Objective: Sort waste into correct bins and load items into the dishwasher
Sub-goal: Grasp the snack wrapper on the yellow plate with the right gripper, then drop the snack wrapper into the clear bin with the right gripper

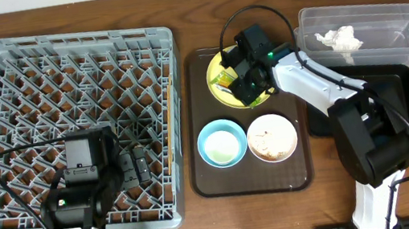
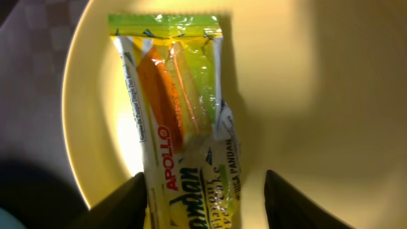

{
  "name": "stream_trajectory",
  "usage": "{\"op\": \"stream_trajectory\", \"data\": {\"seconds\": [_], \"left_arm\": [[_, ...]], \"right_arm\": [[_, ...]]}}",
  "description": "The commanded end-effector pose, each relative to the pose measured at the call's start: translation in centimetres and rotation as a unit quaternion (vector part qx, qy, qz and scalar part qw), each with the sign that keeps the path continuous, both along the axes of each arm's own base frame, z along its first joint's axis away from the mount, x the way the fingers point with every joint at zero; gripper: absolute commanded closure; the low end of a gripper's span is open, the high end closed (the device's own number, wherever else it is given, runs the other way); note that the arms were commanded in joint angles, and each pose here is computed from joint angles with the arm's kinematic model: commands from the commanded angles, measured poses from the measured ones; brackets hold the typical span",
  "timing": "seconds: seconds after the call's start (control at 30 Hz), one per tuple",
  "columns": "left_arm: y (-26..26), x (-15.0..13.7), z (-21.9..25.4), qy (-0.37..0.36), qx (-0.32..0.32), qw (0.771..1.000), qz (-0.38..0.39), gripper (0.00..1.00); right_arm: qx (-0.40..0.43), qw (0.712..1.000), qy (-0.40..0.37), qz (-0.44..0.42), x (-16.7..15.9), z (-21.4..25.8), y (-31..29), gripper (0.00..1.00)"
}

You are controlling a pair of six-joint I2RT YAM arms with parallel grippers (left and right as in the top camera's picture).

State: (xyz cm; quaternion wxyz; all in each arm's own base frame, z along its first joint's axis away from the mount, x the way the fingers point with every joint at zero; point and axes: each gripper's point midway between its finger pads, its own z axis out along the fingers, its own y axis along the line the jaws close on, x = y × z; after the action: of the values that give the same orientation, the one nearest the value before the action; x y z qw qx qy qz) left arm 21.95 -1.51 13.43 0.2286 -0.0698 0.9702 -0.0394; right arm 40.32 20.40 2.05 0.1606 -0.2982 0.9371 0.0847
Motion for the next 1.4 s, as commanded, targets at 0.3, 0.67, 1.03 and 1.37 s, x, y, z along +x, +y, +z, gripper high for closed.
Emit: {"op": "stream_trajectory", "data": {"seconds": [0.3, 0.67, 1.03, 1.37], "left_arm": [[0.0, 0.3, 0.7, -0.008, -0.004, 1.000, 0.002, 0.04], [0.0, 0.3, 0.7, -0.009, -0.004, 1.000, 0.002, 0.04], [0.0, 0.3, 0.7, -0.008, -0.004, 1.000, 0.002, 0.04], [0.0, 0.3, 0.7, -0.009, -0.004, 1.000, 0.002, 0.04]], "right_arm": [[-0.013, 1.000, 0.013, -0.012, -0.5, -1.0, -0.3, 0.46], [-0.019, 0.999, 0.026, -0.012, -1.1, -1.3, -0.6, 0.50], [-0.018, 0.999, 0.031, -0.021, -1.3, -1.6, -0.7, 0.99], [0.031, 0.994, -0.023, -0.102, 0.8, 4.4, -1.4, 0.99]]}}
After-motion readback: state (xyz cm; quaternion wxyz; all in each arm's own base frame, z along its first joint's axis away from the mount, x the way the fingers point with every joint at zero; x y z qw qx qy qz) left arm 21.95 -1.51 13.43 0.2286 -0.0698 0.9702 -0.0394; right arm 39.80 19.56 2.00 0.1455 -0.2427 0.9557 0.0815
